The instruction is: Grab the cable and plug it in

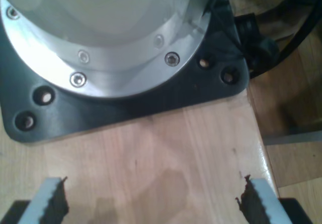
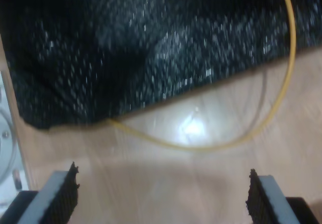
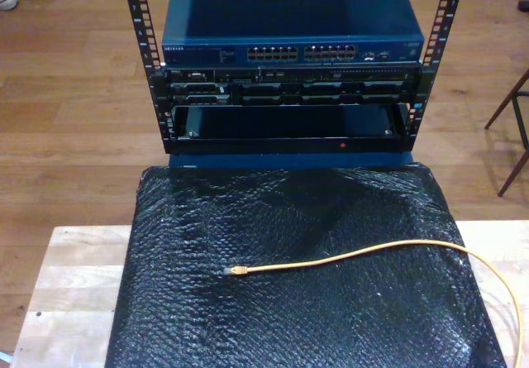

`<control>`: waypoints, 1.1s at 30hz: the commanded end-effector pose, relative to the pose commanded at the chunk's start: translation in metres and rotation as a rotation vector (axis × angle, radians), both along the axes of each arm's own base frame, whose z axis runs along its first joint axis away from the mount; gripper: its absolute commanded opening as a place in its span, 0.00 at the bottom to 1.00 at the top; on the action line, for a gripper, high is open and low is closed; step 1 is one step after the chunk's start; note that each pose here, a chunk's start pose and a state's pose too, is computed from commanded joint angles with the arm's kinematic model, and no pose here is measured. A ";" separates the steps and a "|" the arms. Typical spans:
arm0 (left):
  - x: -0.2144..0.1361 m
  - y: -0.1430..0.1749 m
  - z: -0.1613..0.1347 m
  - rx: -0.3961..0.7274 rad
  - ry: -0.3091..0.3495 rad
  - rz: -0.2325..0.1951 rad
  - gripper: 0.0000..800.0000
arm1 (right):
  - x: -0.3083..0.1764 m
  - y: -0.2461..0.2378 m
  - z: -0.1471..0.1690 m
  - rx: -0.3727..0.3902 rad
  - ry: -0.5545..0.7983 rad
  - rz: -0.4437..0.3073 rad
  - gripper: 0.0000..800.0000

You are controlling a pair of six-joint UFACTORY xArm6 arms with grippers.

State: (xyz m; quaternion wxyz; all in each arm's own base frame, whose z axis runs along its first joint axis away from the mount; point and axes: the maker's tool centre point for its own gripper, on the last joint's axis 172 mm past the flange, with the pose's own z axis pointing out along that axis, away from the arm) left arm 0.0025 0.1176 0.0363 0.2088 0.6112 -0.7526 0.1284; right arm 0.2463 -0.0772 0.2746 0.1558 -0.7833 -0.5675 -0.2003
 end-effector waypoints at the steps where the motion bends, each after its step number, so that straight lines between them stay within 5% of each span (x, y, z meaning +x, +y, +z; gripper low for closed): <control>1: 0.000 -0.001 0.000 -0.002 0.000 0.000 1.00 | 0.001 0.002 0.001 0.003 -0.003 0.001 0.99; 21: 0.000 0.004 0.006 -0.002 0.005 0.003 1.00 | 0.041 0.046 0.036 0.066 -0.075 0.020 0.99; 33: 0.002 0.020 0.069 -0.074 0.027 0.016 1.00 | 0.081 0.079 0.025 0.034 -0.073 0.072 0.99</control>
